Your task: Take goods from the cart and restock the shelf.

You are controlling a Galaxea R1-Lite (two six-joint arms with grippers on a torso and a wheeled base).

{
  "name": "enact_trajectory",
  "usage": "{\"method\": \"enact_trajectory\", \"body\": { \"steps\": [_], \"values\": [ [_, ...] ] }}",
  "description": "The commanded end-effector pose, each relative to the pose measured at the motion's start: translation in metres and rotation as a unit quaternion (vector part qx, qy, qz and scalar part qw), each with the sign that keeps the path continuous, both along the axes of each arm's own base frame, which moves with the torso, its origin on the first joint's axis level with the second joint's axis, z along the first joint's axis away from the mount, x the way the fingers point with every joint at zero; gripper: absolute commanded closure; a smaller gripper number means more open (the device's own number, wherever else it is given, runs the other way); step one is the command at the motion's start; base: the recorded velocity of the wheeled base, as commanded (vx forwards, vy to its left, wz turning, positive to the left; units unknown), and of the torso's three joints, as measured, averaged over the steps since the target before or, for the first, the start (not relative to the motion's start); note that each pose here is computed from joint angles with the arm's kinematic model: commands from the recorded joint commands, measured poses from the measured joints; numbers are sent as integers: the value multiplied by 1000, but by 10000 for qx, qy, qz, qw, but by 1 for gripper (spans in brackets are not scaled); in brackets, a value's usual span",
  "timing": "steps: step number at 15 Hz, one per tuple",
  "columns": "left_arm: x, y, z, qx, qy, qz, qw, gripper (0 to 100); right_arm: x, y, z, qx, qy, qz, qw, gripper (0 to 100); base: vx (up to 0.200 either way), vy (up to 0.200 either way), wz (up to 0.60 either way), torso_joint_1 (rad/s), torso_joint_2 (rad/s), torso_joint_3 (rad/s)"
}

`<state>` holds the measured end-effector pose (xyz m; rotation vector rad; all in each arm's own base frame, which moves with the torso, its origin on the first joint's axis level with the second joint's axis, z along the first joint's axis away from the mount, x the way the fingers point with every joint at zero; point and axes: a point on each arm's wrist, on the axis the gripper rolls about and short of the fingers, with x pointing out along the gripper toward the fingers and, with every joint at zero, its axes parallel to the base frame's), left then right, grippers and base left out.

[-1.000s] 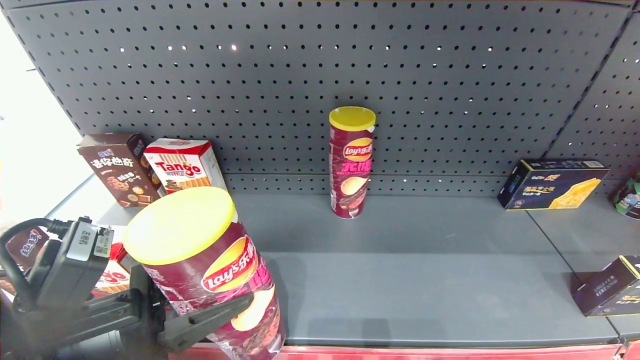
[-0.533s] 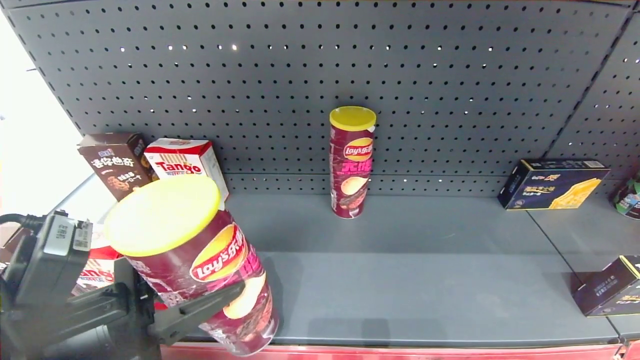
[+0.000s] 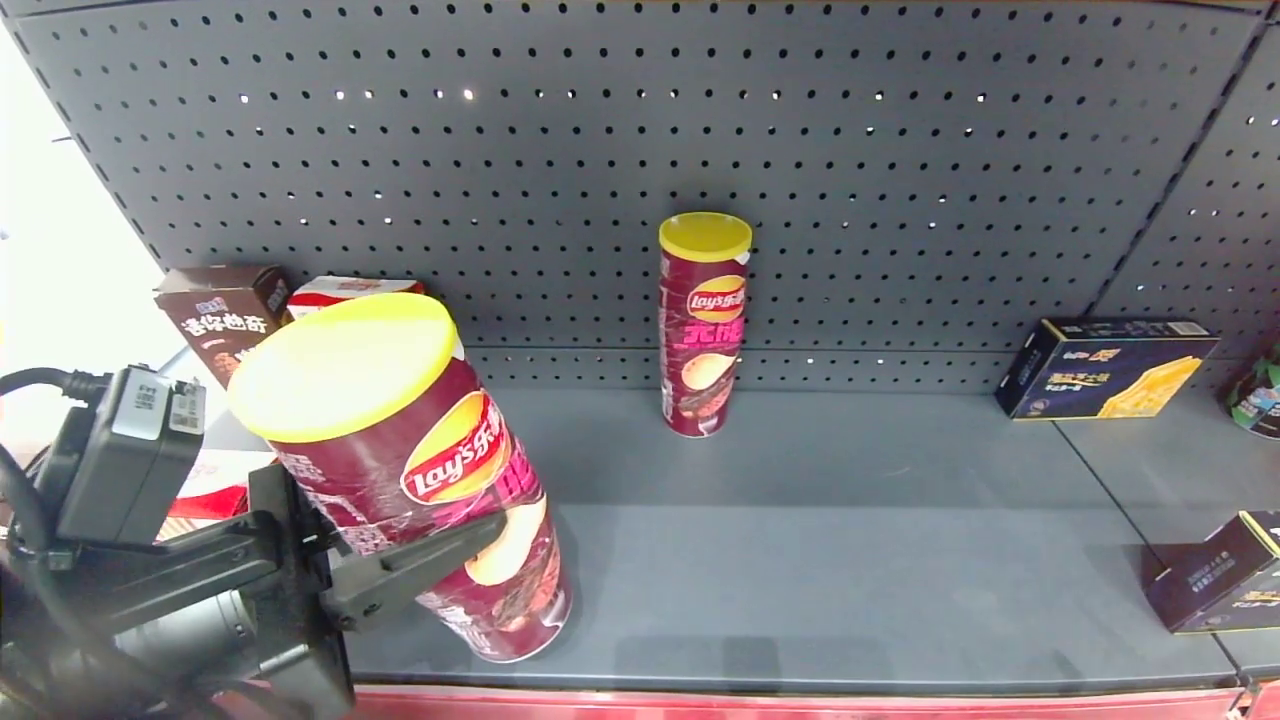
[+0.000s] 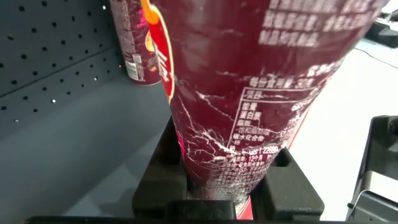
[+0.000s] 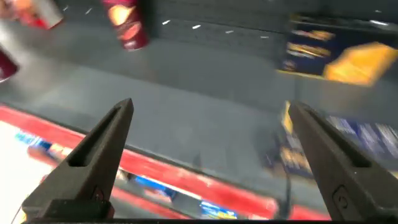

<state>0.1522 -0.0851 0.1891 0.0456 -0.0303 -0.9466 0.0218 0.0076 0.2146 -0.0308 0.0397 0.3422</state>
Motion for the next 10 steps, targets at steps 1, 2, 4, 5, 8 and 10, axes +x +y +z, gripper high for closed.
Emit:
{"method": "enact_trajectory", "body": {
  "steps": [1, 2, 4, 5, 8, 10],
  "values": [
    [3, -1, -2, 31, 65, 3, 10000, 100, 62, 17, 15, -331, 687, 734, 9944, 0, 0, 0, 0, 0, 0, 0],
    [5, -2, -2, 31, 66, 10, 10000, 100, 80, 22, 12, -364, 745, 792, 9934, 0, 0, 0, 0, 0, 0, 0],
    [7, -3, -1, 31, 66, 10, 10000, 100, 118, 31, 12, -482, 429, 873, 9941, 0, 0, 0, 0, 0, 0, 0],
    [7, -3, -3, 48, 100, 10, 9999, 100, 136, 37, 13, -463, 297, 1014, 9933, 0, 0, 0, 0, 0, 0, 0],
    [8, -3, -2, 40, 99, 33, 9999, 100, 182, 56, 27, -445, -53, 1620, 9858, 0, 0, 0, 0, 0, 0, 0],
    [7, -3, -2, 19, 117, 41, 9999, 100, 221, 71, 41, -638, -283, 2215, 9727, 0, 0, 0, 0, 0, 0, 0]
  ]
}}
